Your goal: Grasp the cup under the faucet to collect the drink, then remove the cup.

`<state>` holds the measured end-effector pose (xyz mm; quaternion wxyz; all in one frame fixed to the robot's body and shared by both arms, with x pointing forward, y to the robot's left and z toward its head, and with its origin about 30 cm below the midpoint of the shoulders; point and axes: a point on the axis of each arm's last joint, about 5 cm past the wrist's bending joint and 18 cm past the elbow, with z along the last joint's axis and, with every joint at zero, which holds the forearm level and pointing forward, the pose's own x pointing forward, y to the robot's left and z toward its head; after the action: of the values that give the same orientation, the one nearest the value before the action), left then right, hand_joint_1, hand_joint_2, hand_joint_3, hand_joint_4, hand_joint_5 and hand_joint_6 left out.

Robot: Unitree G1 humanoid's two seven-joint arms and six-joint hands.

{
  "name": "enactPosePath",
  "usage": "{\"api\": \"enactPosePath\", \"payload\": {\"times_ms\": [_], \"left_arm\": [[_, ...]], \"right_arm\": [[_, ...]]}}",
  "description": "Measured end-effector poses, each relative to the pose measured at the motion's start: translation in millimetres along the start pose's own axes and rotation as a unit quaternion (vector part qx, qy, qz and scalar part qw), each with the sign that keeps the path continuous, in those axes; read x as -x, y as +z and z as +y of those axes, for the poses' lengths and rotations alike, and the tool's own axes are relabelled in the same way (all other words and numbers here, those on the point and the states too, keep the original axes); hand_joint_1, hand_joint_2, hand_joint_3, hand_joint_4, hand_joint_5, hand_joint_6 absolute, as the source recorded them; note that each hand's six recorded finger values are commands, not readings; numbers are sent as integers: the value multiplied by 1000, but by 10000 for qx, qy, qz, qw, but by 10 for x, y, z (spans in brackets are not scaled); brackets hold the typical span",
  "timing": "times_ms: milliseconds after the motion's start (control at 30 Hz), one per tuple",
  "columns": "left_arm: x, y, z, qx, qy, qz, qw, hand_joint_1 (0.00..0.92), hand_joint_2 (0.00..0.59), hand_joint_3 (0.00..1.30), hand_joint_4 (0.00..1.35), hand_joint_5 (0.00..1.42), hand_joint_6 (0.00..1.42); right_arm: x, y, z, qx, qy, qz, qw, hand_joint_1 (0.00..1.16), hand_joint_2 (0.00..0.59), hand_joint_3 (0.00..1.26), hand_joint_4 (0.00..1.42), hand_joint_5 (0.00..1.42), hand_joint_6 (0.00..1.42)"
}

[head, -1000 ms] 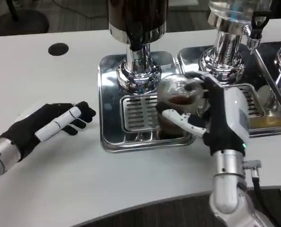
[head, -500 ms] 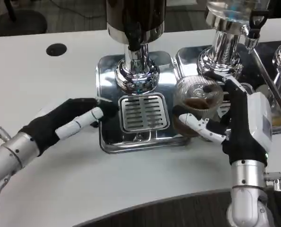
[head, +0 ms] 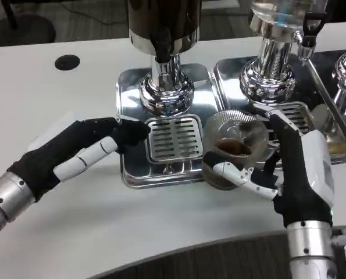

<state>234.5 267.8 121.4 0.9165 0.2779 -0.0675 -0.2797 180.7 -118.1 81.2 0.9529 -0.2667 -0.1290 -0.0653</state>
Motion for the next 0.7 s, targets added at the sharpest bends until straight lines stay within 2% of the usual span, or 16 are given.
{"api": "enactPosePath", "payload": {"times_ms": [33,200,400,567,700], "left_arm": [[2,11,2,1,4,1,10000,0,165,374,322,321,404],[25,44,15,-32,49,-26,10000,0,169,345,288,306,395],[279,76,-97,-322,-232,-62,9992,0,173,341,285,296,391],[322,135,-111,-415,-264,-175,9986,0,175,340,283,291,390],[363,171,-97,-505,-220,-220,9982,0,174,325,246,245,366]], "right_arm": [[12,30,-1,-47,21,-48,10000,722,198,511,640,833,1178],[55,87,-14,-116,113,-144,9998,720,199,511,644,833,1178],[172,106,-22,-176,260,-76,9995,718,200,512,645,833,1178],[232,167,16,-314,403,-107,9986,718,200,512,645,833,1178],[245,187,0,-333,384,-138,9986,718,200,512,645,833,1178]]}}
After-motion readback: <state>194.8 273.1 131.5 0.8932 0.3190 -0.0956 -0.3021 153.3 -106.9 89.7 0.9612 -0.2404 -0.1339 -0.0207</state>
